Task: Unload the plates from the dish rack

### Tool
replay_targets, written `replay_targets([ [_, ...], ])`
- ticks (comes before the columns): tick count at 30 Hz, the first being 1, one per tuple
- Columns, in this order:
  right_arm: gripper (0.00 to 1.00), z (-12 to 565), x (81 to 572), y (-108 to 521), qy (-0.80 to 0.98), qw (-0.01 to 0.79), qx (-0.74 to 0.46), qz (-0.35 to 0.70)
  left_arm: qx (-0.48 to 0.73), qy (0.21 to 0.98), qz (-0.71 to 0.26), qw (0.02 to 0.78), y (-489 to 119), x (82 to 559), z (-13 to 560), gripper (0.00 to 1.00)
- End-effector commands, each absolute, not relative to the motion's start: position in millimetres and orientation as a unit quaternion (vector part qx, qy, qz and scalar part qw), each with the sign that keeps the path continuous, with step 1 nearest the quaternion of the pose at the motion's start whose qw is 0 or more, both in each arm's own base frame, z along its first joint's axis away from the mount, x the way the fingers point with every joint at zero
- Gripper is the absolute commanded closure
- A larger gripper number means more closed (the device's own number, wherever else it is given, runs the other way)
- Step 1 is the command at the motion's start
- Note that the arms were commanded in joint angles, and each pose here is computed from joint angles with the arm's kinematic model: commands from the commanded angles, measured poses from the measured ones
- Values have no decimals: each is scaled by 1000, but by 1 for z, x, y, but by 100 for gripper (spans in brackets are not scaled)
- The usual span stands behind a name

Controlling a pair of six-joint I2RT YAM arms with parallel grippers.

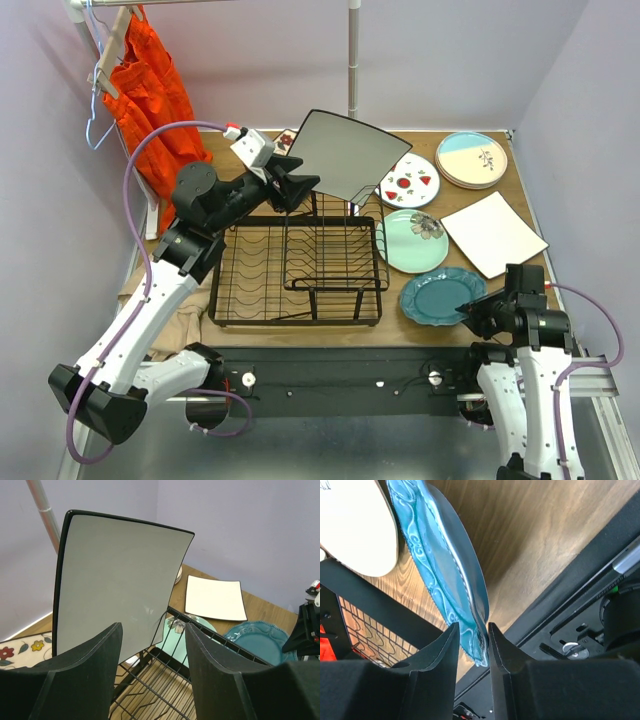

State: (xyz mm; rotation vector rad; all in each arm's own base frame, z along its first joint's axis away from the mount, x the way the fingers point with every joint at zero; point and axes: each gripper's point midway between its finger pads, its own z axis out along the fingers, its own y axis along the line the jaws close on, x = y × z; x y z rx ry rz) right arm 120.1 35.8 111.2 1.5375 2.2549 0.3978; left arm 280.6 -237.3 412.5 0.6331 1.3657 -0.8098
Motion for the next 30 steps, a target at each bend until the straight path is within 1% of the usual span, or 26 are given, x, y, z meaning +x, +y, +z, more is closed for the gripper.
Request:
replay_targets([
  [1, 63, 110, 132, 36, 806, 205, 534, 154, 288, 587, -371, 659, -237, 274, 420, 38],
  [17, 62, 87, 124, 38, 811, 181, 538, 143, 284, 584, -366, 667, -230, 276, 425, 38],
  [24, 61, 68, 121, 38, 821, 155, 535, 129, 283, 581, -363, 671, -226, 276, 428, 38],
  [30, 61, 64, 123, 38, 821, 154, 534, 129, 283, 578, -363, 674, -225, 275, 431, 38],
])
